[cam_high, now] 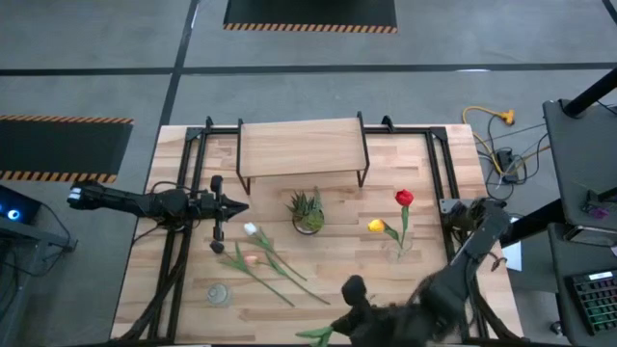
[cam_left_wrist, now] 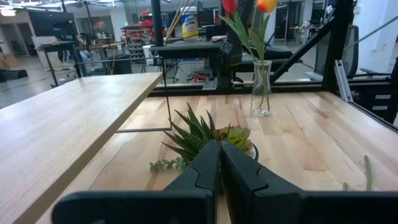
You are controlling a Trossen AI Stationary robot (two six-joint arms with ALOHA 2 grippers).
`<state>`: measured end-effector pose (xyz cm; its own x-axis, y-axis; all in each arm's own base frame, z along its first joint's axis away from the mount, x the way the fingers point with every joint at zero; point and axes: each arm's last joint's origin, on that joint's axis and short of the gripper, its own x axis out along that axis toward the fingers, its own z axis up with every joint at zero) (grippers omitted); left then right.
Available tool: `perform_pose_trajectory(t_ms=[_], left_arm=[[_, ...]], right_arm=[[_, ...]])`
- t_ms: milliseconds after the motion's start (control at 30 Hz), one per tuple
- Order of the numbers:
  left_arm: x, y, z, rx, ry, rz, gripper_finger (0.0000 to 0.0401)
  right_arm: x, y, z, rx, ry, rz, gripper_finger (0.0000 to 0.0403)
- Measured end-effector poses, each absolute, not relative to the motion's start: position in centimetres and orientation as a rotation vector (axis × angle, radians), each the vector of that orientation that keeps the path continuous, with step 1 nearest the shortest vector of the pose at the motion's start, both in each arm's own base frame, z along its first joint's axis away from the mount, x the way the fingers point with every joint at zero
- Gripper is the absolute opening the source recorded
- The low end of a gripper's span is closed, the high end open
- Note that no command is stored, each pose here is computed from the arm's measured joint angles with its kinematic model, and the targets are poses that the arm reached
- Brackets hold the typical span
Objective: Pick and place flowers into a vace then onto a shelf
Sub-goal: Put the dark red flower into the right transparent vase
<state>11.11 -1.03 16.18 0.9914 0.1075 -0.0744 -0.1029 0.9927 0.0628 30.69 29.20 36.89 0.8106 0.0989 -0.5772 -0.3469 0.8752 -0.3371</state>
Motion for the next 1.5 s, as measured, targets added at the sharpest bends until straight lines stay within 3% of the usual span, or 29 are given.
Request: perform_pose_trajectory(t_ms=[267, 600, 1000, 1267, 1500], left_arm=[[11.1, -1.0, 16.2, 0.059, 0.077, 0.106, 0.0000], [11.1, -1.0, 16.2, 0.059, 0.077, 0.106, 0.0000], [11.1, -1.0, 16.2, 0.059, 0.078, 0.106, 0.0000], [11.1, -1.0, 16.2, 0.059, 0.077, 0.106, 0.0000], [11.1, -1.0, 16.2, 0.059, 0.077, 0.106, 0.0000]], right_arm=[[30.4, 22.5, 36.3, -0.385, 0.470, 0.363, 0.0009], [21.8, 18.3, 35.8, -0.249, 0.208, 0.390, 0.0009], [14.3, 14.2, 33.5, -0.180, 0.095, 0.264, 0.0009], [12.5, 12.3, 32.3, -0.200, 0.121, 0.119, 0.0009], [12.1, 11.7, 32.0, -0.223, 0.147, 0.110, 0.0009]])
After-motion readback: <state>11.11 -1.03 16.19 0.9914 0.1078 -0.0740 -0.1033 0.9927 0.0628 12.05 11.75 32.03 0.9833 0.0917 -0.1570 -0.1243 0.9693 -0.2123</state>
